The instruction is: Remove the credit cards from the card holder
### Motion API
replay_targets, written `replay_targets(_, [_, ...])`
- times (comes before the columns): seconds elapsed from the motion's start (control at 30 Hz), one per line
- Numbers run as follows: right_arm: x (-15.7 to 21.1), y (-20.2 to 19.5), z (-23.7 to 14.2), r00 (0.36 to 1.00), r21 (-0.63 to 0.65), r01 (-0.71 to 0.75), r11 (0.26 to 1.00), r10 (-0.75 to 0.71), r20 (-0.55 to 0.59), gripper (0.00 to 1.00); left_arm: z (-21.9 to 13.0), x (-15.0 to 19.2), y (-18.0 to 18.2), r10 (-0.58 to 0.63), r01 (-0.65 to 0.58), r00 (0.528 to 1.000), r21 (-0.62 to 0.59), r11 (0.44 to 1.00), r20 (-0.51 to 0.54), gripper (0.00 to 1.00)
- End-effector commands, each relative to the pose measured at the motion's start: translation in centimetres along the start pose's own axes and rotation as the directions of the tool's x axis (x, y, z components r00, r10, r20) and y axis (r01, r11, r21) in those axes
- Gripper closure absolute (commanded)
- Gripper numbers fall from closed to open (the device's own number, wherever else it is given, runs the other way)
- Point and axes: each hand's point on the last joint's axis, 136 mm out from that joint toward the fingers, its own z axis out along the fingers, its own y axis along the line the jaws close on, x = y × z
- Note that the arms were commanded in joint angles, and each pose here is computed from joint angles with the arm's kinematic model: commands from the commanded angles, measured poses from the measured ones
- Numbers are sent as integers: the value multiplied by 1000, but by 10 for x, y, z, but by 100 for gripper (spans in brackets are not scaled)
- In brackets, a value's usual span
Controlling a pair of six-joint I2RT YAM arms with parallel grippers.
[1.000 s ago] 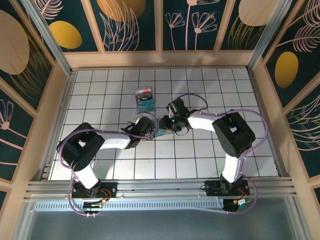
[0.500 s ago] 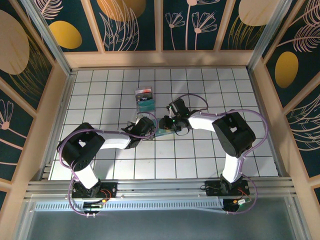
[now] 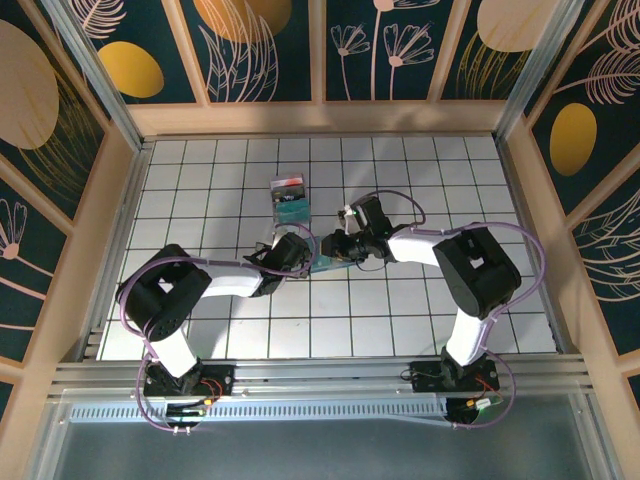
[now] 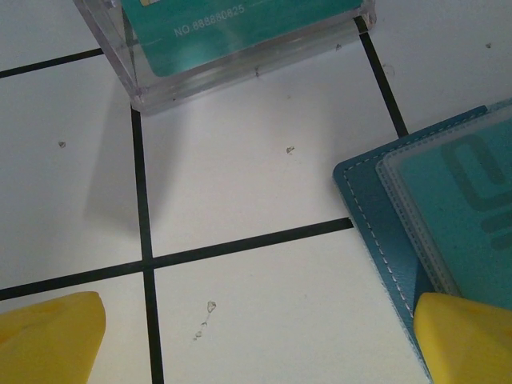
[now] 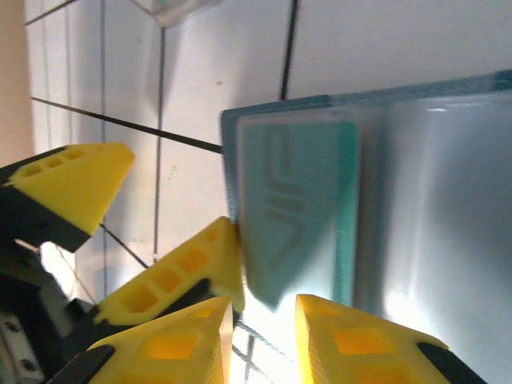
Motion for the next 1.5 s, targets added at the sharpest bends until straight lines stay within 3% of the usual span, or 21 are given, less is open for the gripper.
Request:
replay_targets(0.0, [-3,17,-6,1000,-71,24,997,-23,8,73,7,20,4,31,-33,997,-22,999,-67,1])
replay_targets(0.33, [-9,-19,-7,999,128,-12,992,8,35,73,5,21,7,31,-33,997,-30,999,-69,1])
replay_targets(0.53, [-9,-26,-4,999,158,-17,987,11,38,72,6,21,7,34,-37,997,-35,999,-67,1])
replay_targets(1.47, [-6,-3,9,1000,27,1,1000,-1,-2,73,8,20,4,42,-44,997,-25,999,-65,1])
